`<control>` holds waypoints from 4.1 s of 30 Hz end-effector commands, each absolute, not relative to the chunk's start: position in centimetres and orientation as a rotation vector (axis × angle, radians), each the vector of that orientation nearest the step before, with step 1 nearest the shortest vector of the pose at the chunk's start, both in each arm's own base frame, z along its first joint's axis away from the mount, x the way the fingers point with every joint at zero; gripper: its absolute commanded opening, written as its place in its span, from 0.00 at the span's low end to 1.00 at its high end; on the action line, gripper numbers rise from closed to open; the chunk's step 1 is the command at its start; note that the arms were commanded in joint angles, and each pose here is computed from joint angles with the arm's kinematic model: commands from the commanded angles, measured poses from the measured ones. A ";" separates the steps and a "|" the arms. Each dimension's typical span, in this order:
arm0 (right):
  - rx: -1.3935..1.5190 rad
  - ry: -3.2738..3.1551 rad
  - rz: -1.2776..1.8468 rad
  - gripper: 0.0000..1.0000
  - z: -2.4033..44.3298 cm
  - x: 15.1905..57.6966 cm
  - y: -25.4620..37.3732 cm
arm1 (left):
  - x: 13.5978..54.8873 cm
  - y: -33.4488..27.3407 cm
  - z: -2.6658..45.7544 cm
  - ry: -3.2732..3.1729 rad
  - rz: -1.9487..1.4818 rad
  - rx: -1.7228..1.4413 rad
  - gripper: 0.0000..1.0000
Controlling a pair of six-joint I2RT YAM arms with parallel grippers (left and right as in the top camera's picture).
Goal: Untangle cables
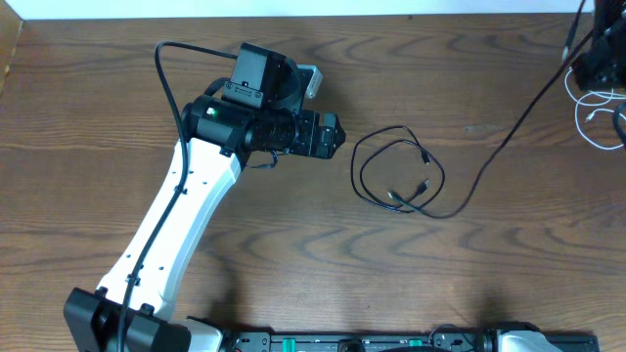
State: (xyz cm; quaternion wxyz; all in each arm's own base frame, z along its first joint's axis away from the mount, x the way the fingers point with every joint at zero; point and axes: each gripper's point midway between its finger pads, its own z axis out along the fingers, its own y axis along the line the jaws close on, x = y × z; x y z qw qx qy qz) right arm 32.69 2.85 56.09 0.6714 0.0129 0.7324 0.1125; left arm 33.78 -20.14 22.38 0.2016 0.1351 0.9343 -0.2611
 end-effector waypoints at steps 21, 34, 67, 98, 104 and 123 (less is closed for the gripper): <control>0.740 1.690 -0.071 0.01 48.2 35.3 -25.3 | 33.6 -20.0 22.5 2.602 -0.714 0.403 0.94; 1.105 2.165 0.042 0.01 26.6 39.6 -30.8 | 33.6 -20.0 22.5 2.603 -0.714 0.402 0.94; 0.394 2.565 0.603 0.84 23.6 43.3 -10.0 | 33.6 -20.0 22.4 2.604 -0.713 0.403 0.94; 0.307 3.222 0.185 0.25 0.7 43.7 5.8 | 33.8 -19.3 22.1 2.617 -0.651 0.394 0.94; 0.289 3.250 0.055 0.23 -0.8 42.5 5.9 | 33.7 -19.3 22.0 2.618 -0.652 0.394 0.94; 0.584 2.745 0.087 0.01 17.4 48.3 -3.3 | 33.5 -19.1 21.8 2.636 -0.640 0.389 0.94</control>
